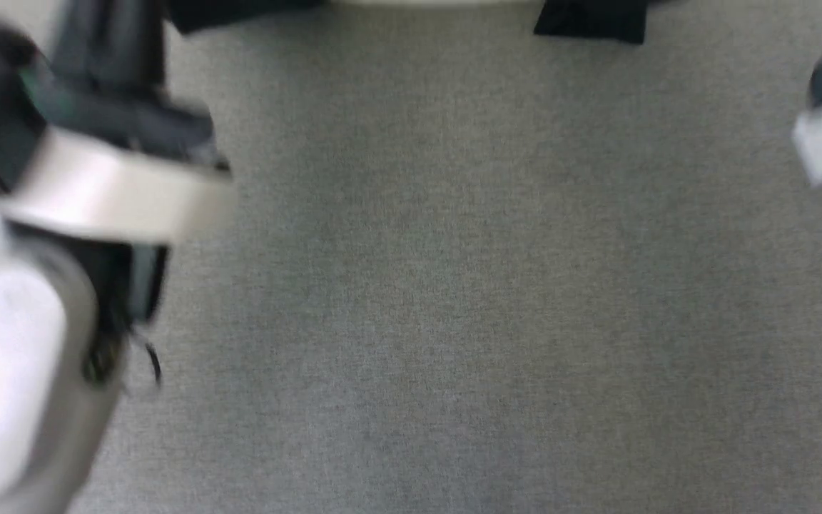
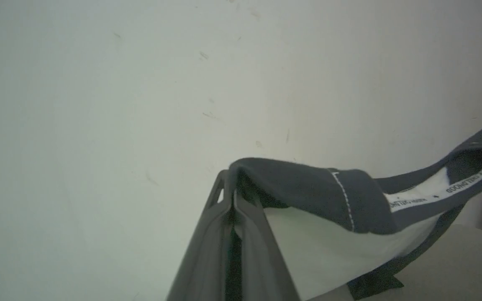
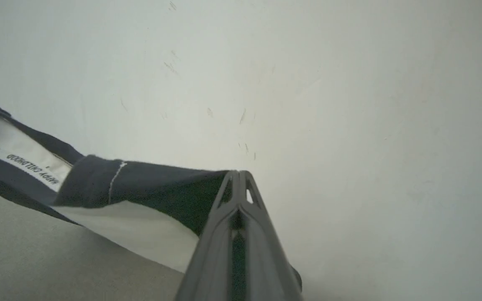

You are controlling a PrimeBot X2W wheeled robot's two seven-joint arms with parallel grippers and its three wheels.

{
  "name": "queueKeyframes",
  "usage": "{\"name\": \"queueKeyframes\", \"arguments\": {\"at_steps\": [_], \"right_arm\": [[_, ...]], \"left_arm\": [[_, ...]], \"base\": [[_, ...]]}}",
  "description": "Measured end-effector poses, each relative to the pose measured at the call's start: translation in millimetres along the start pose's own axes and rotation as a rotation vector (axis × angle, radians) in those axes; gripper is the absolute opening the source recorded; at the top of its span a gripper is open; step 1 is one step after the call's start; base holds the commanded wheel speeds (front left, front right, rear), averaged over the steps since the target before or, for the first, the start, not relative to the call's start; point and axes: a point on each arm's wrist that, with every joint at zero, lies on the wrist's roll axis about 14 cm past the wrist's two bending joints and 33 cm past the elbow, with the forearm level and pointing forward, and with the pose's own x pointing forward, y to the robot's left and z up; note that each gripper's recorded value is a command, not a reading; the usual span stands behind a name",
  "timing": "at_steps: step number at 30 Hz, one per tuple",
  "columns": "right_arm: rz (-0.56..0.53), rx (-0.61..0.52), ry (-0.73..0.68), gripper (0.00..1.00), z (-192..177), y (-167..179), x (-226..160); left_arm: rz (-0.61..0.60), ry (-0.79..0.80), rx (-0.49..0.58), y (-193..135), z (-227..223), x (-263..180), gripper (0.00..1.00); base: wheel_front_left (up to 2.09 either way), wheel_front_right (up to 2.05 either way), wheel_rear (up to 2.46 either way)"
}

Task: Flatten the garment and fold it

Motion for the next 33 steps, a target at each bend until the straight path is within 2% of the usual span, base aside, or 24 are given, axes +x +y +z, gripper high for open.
{"name": "queueKeyframes", "arguments": {"at_steps": [4, 15, 25, 33], "right_arm": [[-0.031, 0.063, 0.057, 0.00, -12.1, 8.2, -36.8], [-0.103, 0.232, 0.256, 0.00, -57.2, 39.3, -126.7], [-0.048, 0.326, 0.613, 0.00, -108.1, 82.9, -214.8], [-0.002, 0.360, 0.804, 0.00, -121.9, 100.6, -267.2]], "left_arm": [[-0.021, 0.117, -0.025, -15.7, -16.5, -39.1, 0.00], [-0.071, 0.497, -0.178, -63.2, -73.3, -148.1, 0.00], [-0.188, 0.766, -0.240, -97.1, -90.7, -225.5, 0.00], [-0.254, 0.931, -0.281, -115.2, -91.7, -274.9, 0.00]], "base": [[0.00, 0.00, 0.00], [0.00, 0.00, 0.00], [0.00, 0.00, 0.00], [0.00, 0.00, 0.00]]}}
